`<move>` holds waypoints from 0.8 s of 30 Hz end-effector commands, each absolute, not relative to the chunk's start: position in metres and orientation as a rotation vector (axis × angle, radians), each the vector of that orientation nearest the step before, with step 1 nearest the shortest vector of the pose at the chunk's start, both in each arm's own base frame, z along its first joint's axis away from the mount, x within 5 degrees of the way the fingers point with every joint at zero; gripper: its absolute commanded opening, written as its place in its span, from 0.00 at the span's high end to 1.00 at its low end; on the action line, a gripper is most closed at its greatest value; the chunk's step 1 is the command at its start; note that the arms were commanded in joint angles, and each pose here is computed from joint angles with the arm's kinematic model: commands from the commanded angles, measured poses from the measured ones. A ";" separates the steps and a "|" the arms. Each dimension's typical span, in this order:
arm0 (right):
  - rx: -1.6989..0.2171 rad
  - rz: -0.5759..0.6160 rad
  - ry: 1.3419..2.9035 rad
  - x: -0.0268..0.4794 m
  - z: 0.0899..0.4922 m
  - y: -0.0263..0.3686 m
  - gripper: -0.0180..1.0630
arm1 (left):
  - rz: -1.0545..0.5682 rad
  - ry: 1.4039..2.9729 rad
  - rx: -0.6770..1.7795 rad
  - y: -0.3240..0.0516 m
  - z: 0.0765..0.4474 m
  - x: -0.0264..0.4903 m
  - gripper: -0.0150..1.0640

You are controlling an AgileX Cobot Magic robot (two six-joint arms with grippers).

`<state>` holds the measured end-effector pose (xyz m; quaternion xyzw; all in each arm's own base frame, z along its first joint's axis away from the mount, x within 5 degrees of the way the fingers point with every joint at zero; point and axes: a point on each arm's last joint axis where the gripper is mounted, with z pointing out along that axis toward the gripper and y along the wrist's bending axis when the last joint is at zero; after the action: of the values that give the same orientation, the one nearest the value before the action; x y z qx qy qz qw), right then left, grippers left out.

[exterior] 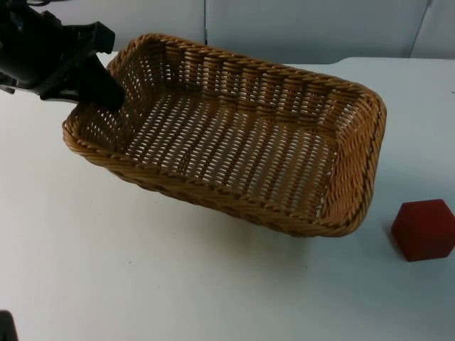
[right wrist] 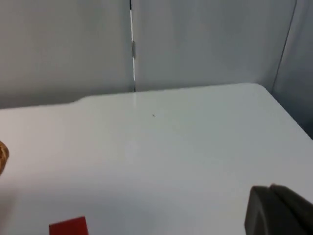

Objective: Pick up the basket with the left hand and place the cube into the basket with the right hand.

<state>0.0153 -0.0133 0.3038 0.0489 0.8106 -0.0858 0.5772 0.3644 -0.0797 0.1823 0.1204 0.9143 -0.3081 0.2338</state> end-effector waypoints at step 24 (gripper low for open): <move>-0.128 -0.024 2.796 0.265 0.255 0.038 0.19 | -0.895 2.488 0.315 -0.084 0.191 0.364 0.99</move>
<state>0.2553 0.0286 0.2655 -0.0420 0.9832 -0.0148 0.1767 0.3643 -0.0796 0.1821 0.1217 0.9146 -0.3070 0.2334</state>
